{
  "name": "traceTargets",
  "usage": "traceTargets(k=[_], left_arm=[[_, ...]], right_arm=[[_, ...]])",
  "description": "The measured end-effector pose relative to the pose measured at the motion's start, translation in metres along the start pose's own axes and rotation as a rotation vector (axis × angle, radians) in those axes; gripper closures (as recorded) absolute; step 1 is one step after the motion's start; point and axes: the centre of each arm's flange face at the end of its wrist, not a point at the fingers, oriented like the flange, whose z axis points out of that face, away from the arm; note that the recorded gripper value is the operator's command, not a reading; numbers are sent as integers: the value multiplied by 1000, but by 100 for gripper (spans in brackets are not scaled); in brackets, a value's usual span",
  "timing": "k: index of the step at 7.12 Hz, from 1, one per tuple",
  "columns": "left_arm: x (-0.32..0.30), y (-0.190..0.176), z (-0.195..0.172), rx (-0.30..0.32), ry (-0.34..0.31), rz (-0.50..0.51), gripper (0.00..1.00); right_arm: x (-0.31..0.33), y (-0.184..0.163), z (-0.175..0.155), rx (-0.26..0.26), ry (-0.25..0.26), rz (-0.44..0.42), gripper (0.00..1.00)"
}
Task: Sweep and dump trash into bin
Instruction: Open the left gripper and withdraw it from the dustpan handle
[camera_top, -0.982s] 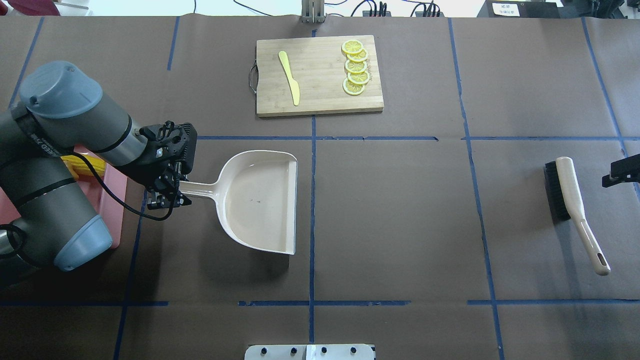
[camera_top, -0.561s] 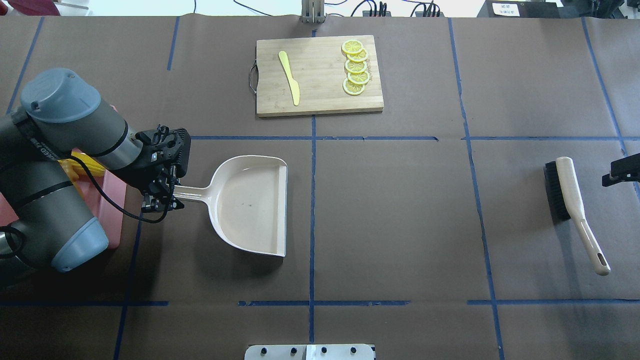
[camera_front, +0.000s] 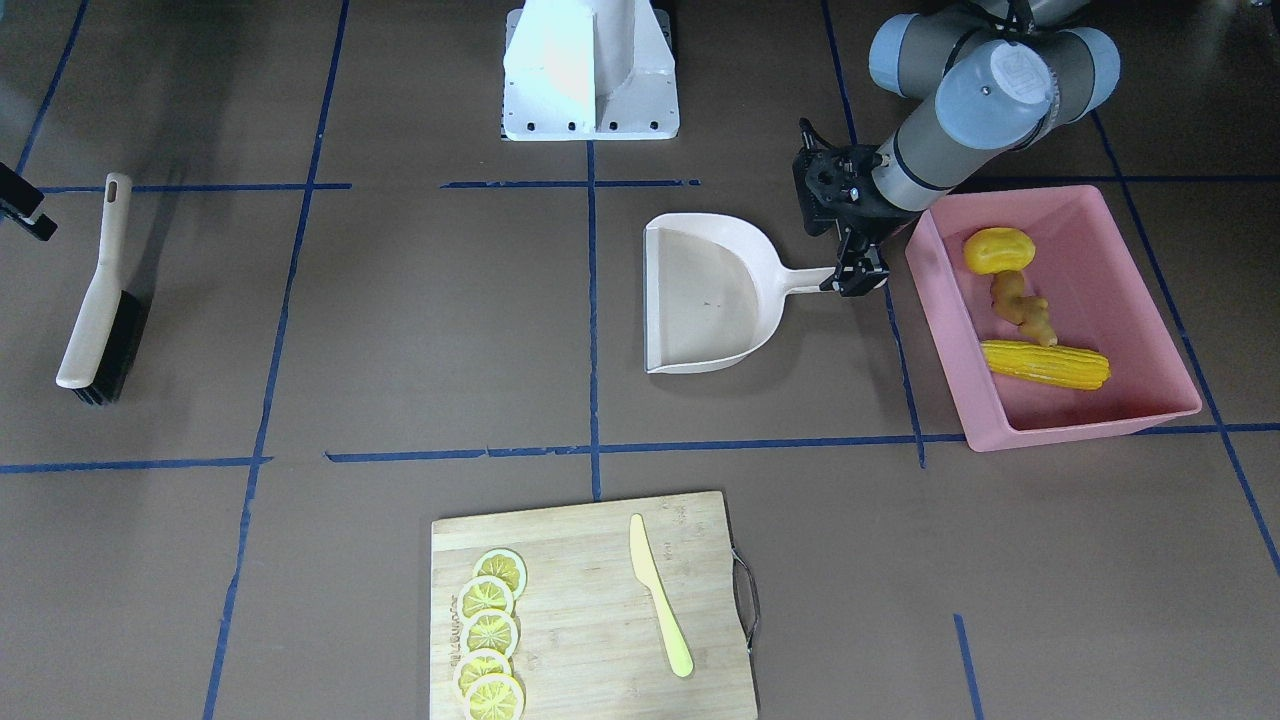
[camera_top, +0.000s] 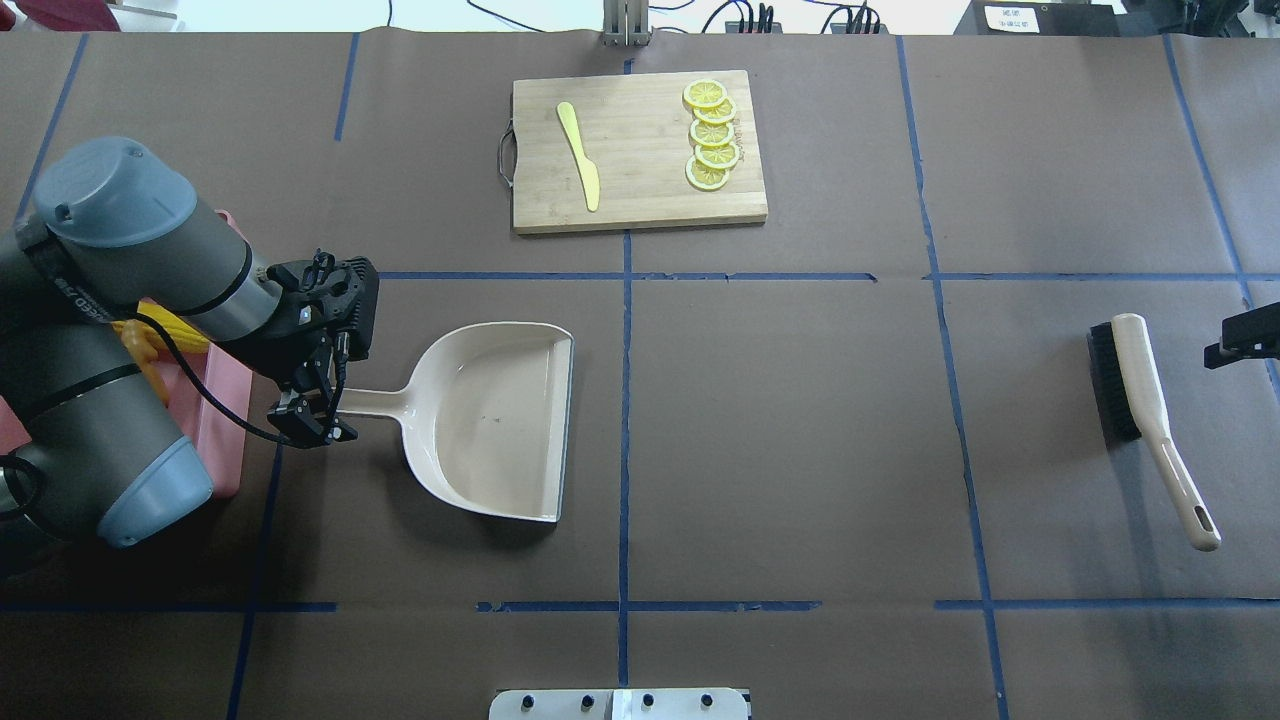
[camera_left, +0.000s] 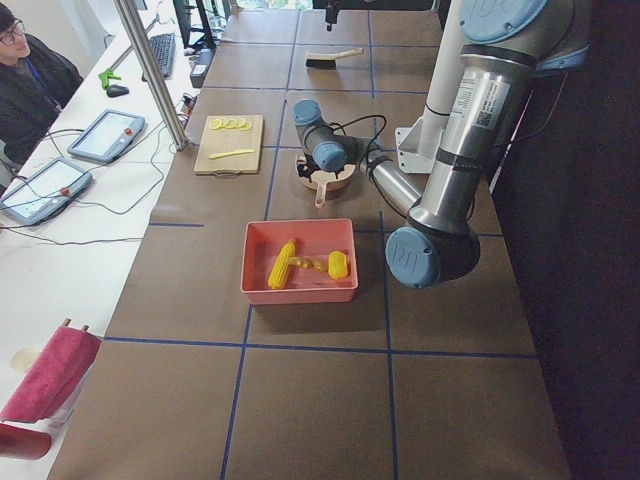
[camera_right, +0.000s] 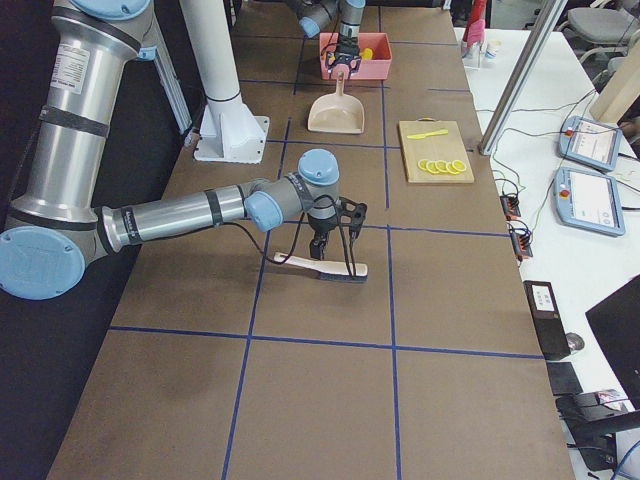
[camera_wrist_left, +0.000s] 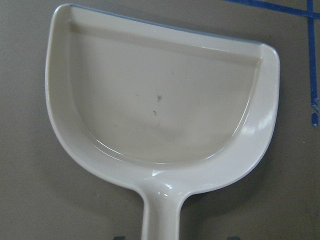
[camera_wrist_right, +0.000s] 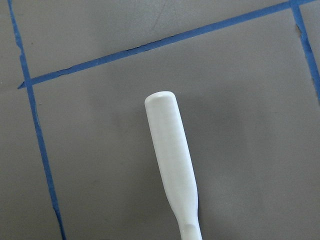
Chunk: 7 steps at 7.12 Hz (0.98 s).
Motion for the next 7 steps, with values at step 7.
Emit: traceTargets(k=[7], left_arm=[[-70, 158, -127, -42, -130, -398, 0]], right_arm=[[-9, -24, -32, 84, -43, -1, 0]])
